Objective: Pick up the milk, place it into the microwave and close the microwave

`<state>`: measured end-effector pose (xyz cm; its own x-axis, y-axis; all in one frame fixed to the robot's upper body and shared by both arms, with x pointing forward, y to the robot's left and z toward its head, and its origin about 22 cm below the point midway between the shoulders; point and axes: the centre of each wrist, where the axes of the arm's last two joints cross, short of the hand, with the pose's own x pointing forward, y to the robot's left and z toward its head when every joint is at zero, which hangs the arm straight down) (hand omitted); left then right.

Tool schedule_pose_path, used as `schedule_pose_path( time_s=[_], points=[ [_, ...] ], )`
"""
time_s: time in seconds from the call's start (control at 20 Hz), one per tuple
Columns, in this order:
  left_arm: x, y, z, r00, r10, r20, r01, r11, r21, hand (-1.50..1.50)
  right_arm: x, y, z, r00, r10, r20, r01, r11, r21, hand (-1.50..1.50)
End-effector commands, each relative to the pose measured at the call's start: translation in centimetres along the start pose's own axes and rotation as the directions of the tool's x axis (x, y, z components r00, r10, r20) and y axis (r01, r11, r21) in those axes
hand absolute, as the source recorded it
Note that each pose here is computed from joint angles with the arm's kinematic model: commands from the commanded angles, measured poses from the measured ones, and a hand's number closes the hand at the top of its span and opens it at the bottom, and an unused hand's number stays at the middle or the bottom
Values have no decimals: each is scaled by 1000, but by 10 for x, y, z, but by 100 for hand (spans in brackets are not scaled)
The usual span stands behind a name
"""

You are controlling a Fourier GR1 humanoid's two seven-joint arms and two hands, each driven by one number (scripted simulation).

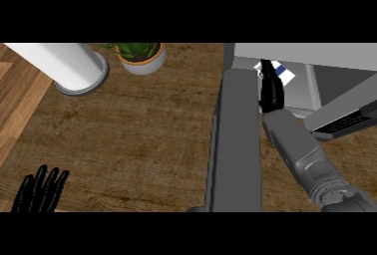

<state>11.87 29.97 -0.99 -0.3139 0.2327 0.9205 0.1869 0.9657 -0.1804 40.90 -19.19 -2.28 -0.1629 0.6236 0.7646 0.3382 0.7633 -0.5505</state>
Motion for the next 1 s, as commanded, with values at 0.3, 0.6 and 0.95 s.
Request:
schedule_pose_path(
  time_s=[0.3, 0.6, 0.95],
  points=[
    [2, 8, 15, 1000, 3, -15, -3, 1000, 3, -150, -33, 4, 40, 946, -321, -49, 323, 945, 42, -150],
    [5, 0, 17, 1000, -3, -16, 3, 999, 39, -150, -46, 16, 74, 920, -390, -51, 392, 917, 66, -150],
    [6, -15, 16, 998, 0, -64, 3, 999, 40, -150, -80, 7, 118, 888, -459, -6, 458, 886, 73, -150]
  ],
)
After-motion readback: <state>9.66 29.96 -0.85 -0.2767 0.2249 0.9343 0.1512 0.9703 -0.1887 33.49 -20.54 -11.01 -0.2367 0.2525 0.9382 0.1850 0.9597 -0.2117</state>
